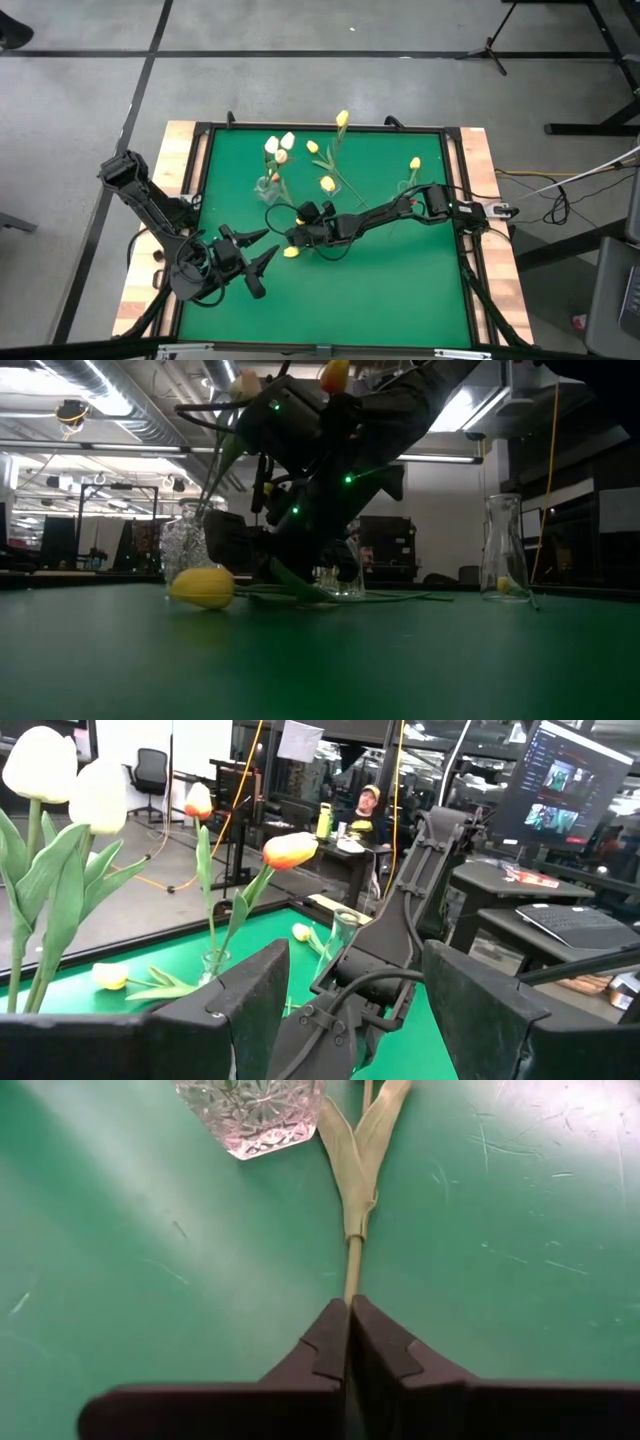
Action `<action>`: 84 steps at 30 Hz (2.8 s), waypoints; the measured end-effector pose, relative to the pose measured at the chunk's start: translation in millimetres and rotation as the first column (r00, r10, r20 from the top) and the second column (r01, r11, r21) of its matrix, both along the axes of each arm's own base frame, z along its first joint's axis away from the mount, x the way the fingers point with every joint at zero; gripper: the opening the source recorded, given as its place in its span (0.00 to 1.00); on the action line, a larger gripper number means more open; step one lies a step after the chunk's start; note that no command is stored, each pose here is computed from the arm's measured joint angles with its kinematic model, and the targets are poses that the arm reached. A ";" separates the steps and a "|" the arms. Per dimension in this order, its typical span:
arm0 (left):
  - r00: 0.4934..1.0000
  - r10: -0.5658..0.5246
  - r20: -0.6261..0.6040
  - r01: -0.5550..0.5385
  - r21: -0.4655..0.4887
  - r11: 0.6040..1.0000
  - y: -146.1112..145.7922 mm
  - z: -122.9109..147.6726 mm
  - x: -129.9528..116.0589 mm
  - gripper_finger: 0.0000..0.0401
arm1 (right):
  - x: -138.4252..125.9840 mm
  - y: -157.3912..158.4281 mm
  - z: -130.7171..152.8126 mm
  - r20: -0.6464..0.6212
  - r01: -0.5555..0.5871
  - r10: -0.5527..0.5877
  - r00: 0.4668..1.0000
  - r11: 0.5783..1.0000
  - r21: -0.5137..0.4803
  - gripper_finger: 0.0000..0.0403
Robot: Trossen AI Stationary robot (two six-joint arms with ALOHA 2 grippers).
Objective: Sort flowers into vase by color
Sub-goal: Put the yellow with orange flower into the center transparent vase
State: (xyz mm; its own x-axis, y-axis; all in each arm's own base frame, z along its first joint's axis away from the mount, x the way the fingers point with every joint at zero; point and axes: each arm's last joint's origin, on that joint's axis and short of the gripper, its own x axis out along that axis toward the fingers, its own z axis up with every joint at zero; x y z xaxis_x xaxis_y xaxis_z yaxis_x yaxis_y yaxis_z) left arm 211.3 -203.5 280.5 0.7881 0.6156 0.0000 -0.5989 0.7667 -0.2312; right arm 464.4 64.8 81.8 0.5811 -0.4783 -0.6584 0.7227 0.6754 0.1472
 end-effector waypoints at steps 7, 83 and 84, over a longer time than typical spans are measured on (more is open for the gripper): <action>1.000 0.000 0.000 0.000 0.000 1.000 0.0 0.0 0.0 0.57 | -1.7 0.4 4.7 0.002 0.017 -0.017 1.000 1.000 0.016 0.01; 1.000 -0.005 -0.022 0.005 0.026 1.000 -0.4 -2.1 -0.2 0.57 | -37.3 -17.5 206.9 0.391 0.321 -0.172 0.904 0.878 -0.355 0.00; 1.000 -0.005 -0.023 0.005 0.027 1.000 -0.3 -2.1 -0.2 0.57 | -38.3 -17.6 211.2 0.393 0.312 -0.160 0.906 0.878 -0.363 0.00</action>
State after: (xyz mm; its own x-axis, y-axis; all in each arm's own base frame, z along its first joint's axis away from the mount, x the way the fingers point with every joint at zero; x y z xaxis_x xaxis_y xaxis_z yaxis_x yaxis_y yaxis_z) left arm 211.1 -203.8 278.4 0.7912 0.6116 -0.0014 -0.5998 0.7755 -0.1971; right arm 426.1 47.2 293.0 0.5657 -0.8100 -0.1547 0.8232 0.5438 0.1633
